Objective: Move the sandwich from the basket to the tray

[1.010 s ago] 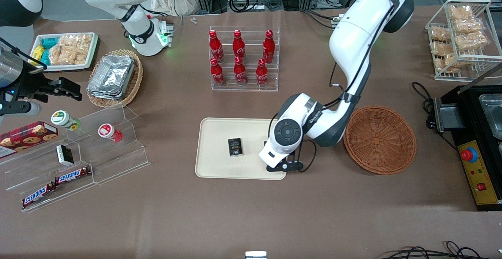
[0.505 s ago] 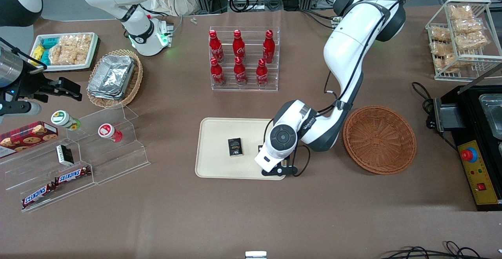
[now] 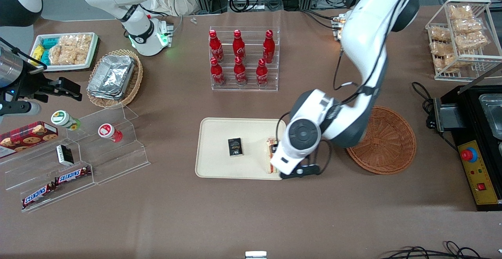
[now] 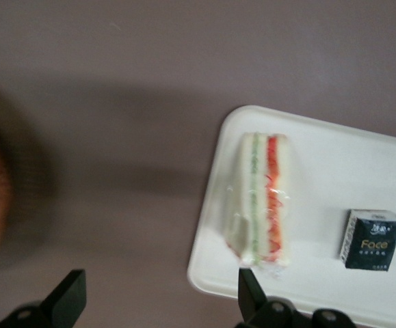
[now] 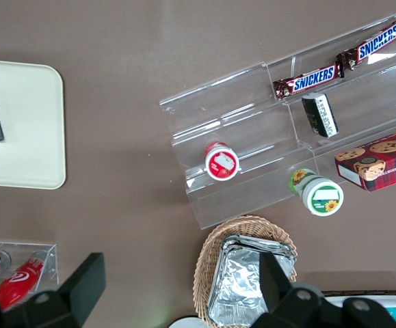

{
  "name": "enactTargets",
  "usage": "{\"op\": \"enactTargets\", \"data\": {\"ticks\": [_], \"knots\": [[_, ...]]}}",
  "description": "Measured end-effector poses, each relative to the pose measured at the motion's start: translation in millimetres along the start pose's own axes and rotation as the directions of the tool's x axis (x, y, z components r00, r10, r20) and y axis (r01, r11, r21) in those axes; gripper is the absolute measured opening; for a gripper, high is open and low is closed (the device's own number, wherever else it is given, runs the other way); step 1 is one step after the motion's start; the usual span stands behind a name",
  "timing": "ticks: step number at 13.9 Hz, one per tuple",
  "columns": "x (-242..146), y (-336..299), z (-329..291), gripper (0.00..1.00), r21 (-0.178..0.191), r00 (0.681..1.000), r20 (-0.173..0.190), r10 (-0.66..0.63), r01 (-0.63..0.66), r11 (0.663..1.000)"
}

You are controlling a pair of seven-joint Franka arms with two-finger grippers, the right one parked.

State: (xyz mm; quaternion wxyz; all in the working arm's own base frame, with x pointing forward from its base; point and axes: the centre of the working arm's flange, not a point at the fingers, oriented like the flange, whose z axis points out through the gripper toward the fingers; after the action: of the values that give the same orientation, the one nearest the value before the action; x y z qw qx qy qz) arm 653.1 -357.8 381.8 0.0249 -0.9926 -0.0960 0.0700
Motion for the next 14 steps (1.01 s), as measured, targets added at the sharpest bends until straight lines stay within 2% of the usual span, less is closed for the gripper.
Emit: {"op": "enactTargets", "data": {"ticks": [2, 4, 6, 11, 14], "knots": [[6, -52, -52, 1.00, 0.013, 1.000, 0.012, -0.015, 0.015, 1.000], [1, -93, -83, 1.00, 0.016, 0.999, 0.017, 0.040, -0.041, 0.999], [-9, -137, -104, 1.00, 0.015, 0.996, 0.022, 0.085, -0.085, 0.996], [-40, -266, -143, 1.00, 0.000, 0.982, 0.011, 0.190, -0.190, 0.982], [-43, -305, -147, 1.00, -0.009, 0.970, 0.009, 0.242, -0.242, 0.970]]}}
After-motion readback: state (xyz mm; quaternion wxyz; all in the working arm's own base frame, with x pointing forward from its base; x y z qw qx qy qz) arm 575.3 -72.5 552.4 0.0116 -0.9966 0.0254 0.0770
